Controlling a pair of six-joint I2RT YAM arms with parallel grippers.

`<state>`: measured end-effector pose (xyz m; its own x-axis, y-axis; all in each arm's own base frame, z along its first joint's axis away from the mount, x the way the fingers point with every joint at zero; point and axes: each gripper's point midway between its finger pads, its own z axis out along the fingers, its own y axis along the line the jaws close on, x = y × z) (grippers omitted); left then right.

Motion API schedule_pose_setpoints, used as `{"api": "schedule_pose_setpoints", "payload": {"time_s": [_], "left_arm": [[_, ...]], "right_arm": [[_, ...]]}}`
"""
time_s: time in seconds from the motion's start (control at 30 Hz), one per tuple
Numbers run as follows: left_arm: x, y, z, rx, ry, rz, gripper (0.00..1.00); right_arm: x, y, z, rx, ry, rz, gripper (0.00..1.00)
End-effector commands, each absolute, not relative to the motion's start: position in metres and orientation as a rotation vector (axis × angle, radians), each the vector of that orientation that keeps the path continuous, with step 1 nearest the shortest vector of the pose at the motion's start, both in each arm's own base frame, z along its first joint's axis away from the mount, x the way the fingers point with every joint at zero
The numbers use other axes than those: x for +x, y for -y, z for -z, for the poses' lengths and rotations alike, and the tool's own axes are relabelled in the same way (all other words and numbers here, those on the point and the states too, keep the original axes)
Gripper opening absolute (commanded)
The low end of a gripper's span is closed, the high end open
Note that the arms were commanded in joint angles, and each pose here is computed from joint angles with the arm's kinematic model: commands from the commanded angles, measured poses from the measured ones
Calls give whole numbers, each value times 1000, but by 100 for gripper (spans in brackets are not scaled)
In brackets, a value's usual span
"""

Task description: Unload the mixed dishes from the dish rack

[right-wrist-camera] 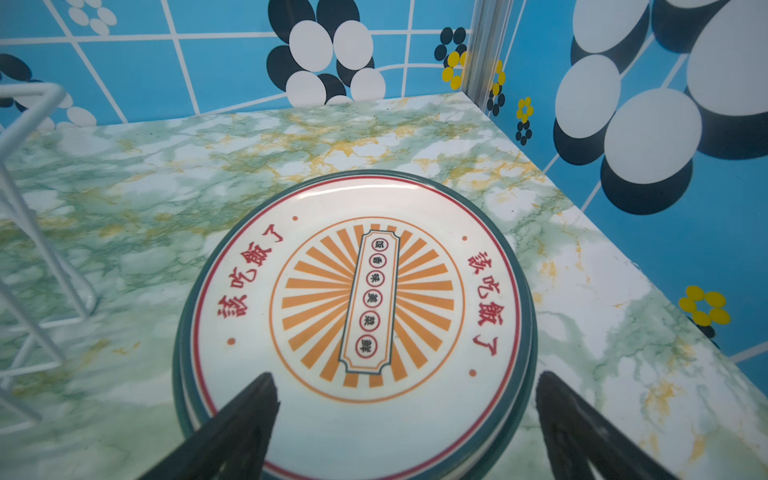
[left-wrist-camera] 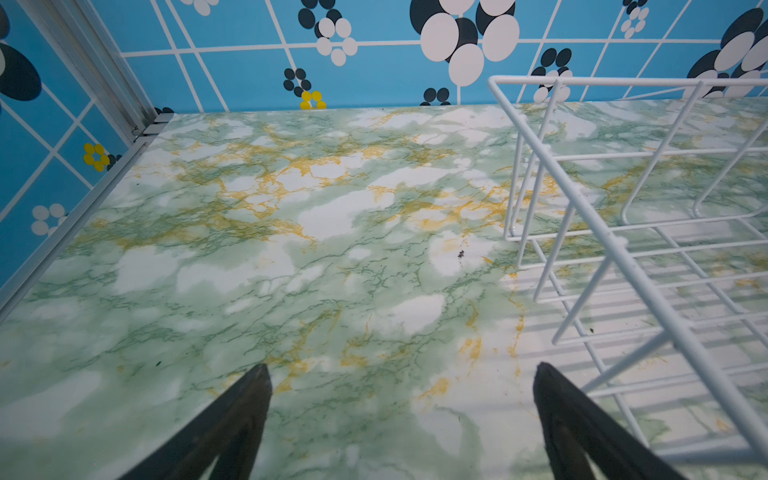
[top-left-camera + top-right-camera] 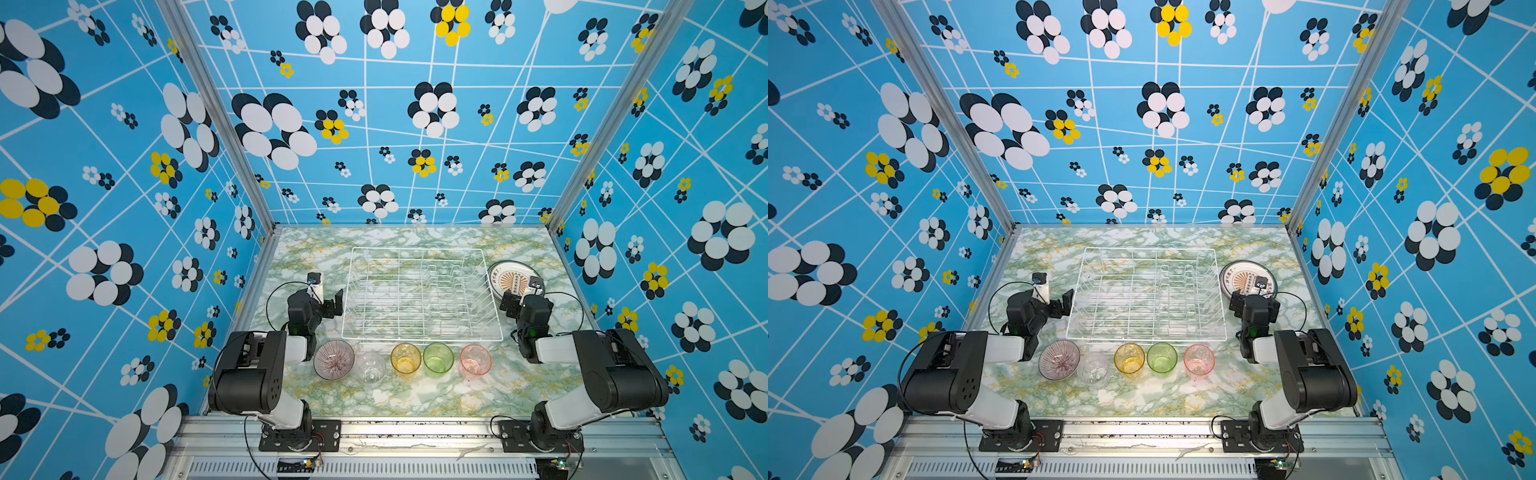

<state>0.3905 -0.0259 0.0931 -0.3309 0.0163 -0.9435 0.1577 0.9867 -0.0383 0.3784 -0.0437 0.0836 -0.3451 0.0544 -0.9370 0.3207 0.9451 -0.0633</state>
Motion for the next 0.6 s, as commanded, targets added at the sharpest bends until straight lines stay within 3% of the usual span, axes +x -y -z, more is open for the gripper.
{"api": "schedule_pose_setpoints", "payload": {"time_s": [0.0, 0.57], "left_arm": [[396, 24, -96, 115, -1900, 138, 99], [396, 23, -95, 112, -1904, 134, 99]], "right_arm": [[386, 41, -97, 259, -1869, 266, 99], [386, 41, -97, 260, -1868, 266, 99]]}}
